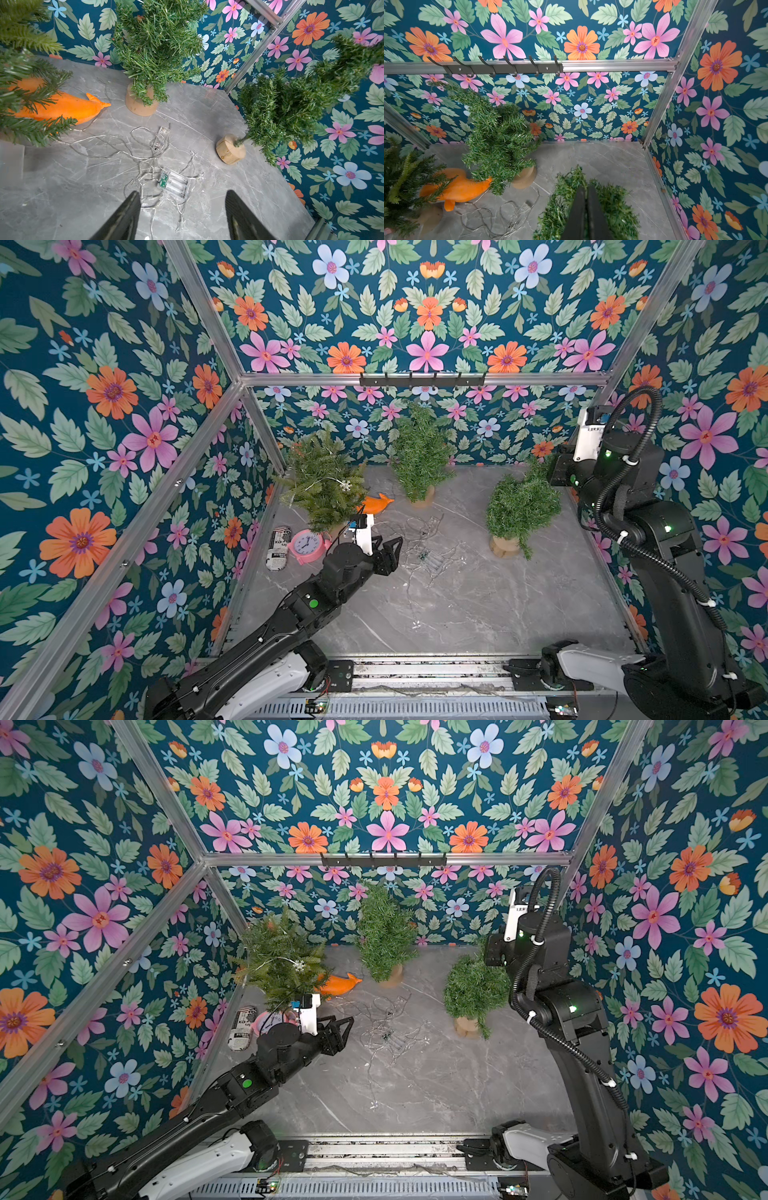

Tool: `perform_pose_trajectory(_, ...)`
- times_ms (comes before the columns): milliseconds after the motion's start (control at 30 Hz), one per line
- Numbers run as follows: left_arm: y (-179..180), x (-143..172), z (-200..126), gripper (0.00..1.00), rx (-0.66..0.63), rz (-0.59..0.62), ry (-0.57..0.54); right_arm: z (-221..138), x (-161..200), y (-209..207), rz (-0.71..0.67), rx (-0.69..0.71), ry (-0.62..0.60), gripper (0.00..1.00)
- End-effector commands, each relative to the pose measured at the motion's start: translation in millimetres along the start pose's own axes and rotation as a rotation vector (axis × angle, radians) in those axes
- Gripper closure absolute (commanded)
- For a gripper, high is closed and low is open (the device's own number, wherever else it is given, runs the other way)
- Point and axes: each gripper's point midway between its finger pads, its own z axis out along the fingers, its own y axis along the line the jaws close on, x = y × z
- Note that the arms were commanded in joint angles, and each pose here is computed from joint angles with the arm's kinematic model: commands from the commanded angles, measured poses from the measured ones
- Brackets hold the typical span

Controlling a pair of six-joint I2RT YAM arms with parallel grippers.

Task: Wrap string light around the christmas tree
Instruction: Pick up the Christmas tree at the center of the board.

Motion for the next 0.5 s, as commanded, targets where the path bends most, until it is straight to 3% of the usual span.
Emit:
perform_pose_trajectory(0,-7.0,-4.6,1.6,0.33,0.027,-0.019,-0.007,-7.5,-33.2,3.8,0.022,-0.028,-0.118,1.0)
perform_pose_trajectory(167,-8.2,-6.9,1.2,0.33,0.028,-0.023,-0.011,-20.9,-51.2,10.1,0.036,-0.084,-0.162,1.0)
perform_pose_trajectory(467,-12.5,-21.6,-5.2,0.33,0.032,-0.006,-0.049,-47.5,-62.8,54.3,0.073,-0.351,-0.182,1.0)
